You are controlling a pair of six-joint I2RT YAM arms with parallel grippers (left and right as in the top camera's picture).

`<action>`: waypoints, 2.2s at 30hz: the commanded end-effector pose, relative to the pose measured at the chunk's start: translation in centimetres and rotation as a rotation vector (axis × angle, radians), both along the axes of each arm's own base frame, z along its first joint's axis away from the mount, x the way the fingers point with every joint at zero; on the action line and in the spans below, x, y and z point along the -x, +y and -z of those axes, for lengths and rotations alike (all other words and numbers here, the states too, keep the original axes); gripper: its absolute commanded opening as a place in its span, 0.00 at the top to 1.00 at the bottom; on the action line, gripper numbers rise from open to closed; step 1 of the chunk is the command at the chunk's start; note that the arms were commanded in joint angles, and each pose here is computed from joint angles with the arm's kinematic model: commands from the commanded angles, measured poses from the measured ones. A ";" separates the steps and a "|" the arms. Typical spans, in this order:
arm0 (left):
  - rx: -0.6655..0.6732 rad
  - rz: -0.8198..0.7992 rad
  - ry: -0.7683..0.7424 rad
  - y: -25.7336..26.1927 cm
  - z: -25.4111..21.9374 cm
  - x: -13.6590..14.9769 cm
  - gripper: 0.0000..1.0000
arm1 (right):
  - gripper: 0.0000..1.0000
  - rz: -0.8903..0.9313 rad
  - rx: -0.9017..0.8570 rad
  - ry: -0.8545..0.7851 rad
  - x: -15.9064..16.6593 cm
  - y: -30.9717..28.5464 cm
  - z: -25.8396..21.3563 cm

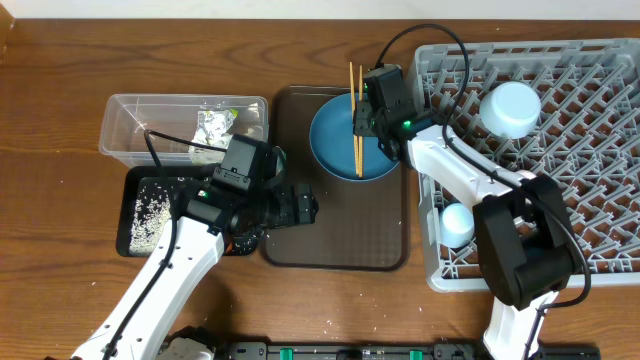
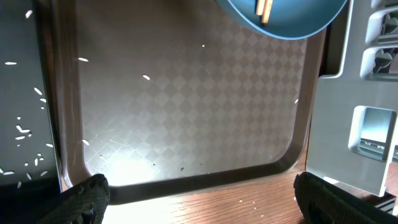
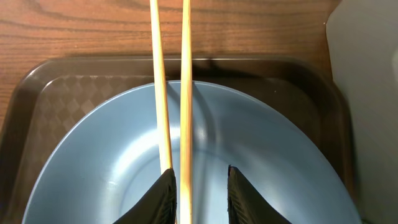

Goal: Sort waste into correct bins and load items into the dishwasher rack

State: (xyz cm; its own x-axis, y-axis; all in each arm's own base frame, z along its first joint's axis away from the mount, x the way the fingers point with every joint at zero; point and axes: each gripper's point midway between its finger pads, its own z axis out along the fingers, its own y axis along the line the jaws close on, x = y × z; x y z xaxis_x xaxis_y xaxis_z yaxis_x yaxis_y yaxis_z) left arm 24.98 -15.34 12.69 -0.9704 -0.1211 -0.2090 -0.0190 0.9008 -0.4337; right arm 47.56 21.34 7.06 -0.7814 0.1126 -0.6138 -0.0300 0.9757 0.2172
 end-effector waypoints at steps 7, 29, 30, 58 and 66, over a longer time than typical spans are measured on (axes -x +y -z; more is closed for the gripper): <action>-0.003 -0.003 -0.021 0.1 -0.6 -0.5 0.03 | 0.72 0.026 0.008 0.028 -0.2 0.2 2.6; -0.003 -0.003 -0.021 0.1 -0.6 -0.5 0.03 | 0.72 0.011 0.006 0.023 0.0 1.0 2.6; -0.003 -0.003 -0.021 0.1 -0.6 -0.5 0.03 | 0.72 0.011 0.008 0.026 0.0 1.0 2.8; -0.004 -0.003 -0.021 0.1 -0.6 -0.5 0.03 | 0.99 -0.088 0.026 -0.176 0.3 0.1 -8.7; -0.003 -0.003 -0.021 0.1 -0.6 -0.5 0.03 | 0.99 -0.196 0.188 -0.189 3.2 -3.8 -13.1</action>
State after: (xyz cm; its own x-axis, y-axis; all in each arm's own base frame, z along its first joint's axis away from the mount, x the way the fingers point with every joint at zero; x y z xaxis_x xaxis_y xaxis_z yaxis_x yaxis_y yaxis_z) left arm 24.98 -15.34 12.69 -0.9704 -0.1211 -0.2090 -0.0190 0.9008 -0.4337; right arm 44.19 19.44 19.29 -0.6725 -0.0625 -0.7375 -0.2069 0.9726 0.1062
